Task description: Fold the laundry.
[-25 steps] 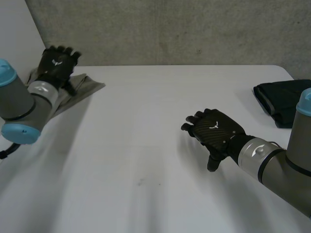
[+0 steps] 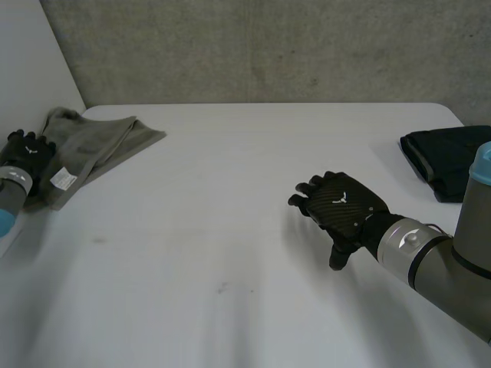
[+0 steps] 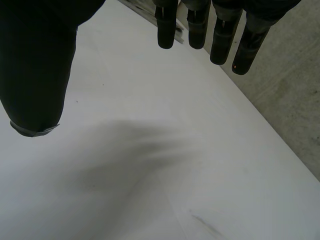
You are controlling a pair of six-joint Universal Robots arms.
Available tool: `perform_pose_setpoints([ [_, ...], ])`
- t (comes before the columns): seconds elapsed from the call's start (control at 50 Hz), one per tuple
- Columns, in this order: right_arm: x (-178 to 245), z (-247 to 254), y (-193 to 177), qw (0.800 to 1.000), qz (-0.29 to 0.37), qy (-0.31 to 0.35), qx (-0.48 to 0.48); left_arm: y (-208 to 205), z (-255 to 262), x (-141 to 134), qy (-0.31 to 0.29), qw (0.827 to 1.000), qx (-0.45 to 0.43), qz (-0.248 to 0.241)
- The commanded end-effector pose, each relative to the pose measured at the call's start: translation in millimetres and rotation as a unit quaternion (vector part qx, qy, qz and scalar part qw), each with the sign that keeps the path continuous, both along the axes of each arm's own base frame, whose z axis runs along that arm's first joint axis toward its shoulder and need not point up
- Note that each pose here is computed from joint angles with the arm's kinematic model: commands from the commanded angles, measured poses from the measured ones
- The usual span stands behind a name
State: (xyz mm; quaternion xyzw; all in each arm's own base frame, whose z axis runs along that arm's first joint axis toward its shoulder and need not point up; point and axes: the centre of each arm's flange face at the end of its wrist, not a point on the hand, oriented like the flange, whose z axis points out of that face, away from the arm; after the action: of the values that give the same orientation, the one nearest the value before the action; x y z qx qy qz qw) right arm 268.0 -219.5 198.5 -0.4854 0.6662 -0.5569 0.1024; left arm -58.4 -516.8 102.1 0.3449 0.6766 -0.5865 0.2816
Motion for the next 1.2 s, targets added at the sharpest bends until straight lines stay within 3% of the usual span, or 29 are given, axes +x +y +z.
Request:
perform_pose_setpoints([
  [0.02, 0, -1, 0, 1.000, 0.000, 0.000, 0.001, -2, -10, 1, -0.002, 1.000, 0.012, 0.000],
  [0.22, 0, -3, 0, 1.000, 0.000, 0.001, 0.002, -2, -11, -3, 0.004, 1.000, 0.013, 0.000],
  [0.32, 0, -3, 0, 1.000, -0.001, 0.002, 0.001, 0, 8, -22, 0.013, 0.999, -0.031, -0.008],
  [0.4, -1, -3, -2, 1.000, -0.006, 0.001, -0.002, 18, 45, -57, 0.081, 0.993, -0.074, -0.034],
  [0.48, -3, 0, -8, 1.000, -0.014, -0.003, -0.009, 51, 93, -100, 0.177, 0.976, -0.104, -0.076],
  [0.5, -4, 0, -10, 1.000, -0.017, -0.005, -0.009, 69, 106, -123, 0.215, 0.966, -0.100, -0.100],
  [0.56, -8, 2, -16, 0.999, -0.030, -0.008, -0.012, 100, 125, -156, 0.269, 0.949, -0.088, -0.138],
  [0.58, -10, 4, -19, 0.999, -0.037, -0.008, -0.015, 124, 137, -178, 0.301, 0.935, -0.077, -0.168],
  [0.64, -17, 6, -28, 0.998, -0.065, -0.005, -0.021, 163, 154, -207, 0.342, 0.914, -0.058, -0.210],
  [0.66, -19, 7, -30, 0.997, -0.074, -0.003, -0.025, 193, 156, -227, 0.367, 0.898, -0.030, -0.240],
  [0.7, -23, 8, -35, 0.995, -0.092, 0.000, -0.029, 218, 154, -243, 0.383, 0.885, -0.002, -0.265],
  [0.82, -37, 17, -54, 0.986, -0.163, -0.015, -0.039, 332, 119, -317, 0.421, 0.804, 0.155, -0.389],
  [0.88, -44, 19, -60, 0.982, -0.182, -0.020, -0.038, 359, 99, -338, 0.418, 0.784, 0.200, -0.412],
  [1.02, -48, 19, -63, 0.981, -0.190, -0.018, -0.039, 357, 96, -347, 0.418, 0.783, 0.197, -0.416],
  [1.1, -51, 20, -65, 0.980, -0.195, -0.018, -0.038, 333, 99, -336, 0.423, 0.799, 0.179, -0.388],
  [1.2, -50, 22, -64, 0.981, -0.191, -0.019, -0.036, 291, 117, -298, 0.431, 0.827, 0.147, -0.330],
])
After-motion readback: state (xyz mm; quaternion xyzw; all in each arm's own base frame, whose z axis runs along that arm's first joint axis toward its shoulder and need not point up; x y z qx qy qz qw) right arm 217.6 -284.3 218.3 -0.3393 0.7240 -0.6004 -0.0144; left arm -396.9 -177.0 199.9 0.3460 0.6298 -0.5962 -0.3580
